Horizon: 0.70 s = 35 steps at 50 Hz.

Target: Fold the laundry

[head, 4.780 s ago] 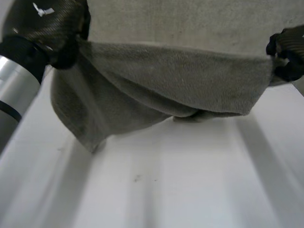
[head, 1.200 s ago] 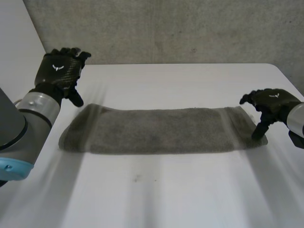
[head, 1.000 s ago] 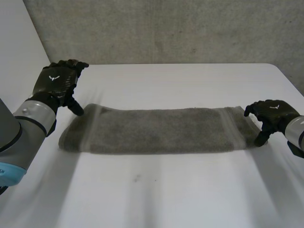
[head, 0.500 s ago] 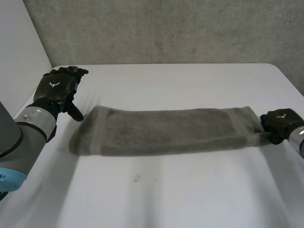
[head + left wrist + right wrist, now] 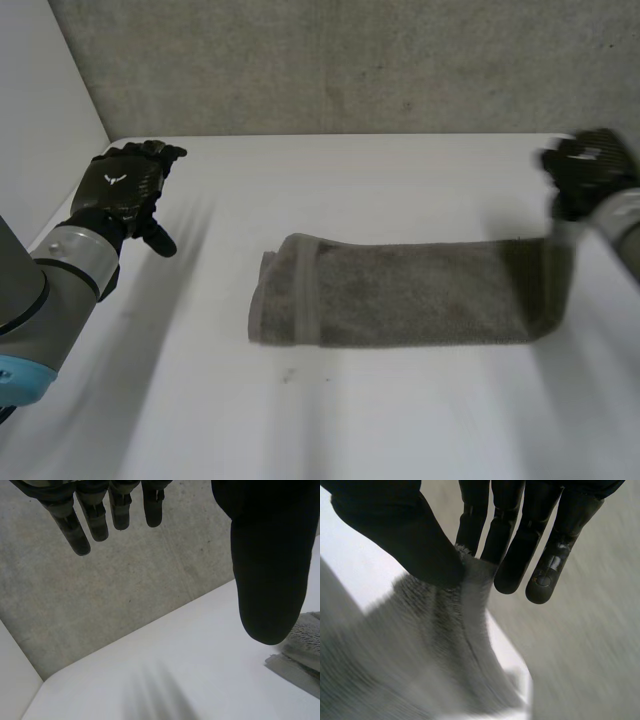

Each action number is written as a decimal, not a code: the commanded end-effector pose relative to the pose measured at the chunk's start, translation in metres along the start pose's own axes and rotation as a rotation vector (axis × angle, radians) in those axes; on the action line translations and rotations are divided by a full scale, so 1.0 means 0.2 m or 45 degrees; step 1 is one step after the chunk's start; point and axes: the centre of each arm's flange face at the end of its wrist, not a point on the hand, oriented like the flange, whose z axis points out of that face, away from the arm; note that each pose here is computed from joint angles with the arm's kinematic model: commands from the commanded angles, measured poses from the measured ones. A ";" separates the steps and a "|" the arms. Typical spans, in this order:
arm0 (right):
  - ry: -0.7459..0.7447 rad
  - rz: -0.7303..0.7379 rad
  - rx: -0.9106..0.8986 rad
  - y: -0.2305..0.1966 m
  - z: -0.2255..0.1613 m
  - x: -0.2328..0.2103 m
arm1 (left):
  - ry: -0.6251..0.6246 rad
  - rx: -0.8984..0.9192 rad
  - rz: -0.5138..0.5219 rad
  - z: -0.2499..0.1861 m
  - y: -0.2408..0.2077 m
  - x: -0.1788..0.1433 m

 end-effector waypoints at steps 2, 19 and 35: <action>-0.543 0.021 0.580 -0.55 -0.37 -0.90 | 0.004 -0.017 -0.002 -0.01 0.02 0.00; -0.795 -0.014 0.523 -0.48 -0.58 -1.35 | 0.027 -0.016 0.003 -0.02 0.02 0.03; -0.541 0.463 0.031 -0.21 -0.42 -0.76 | 0.292 0.059 0.023 0.00 -0.04 0.46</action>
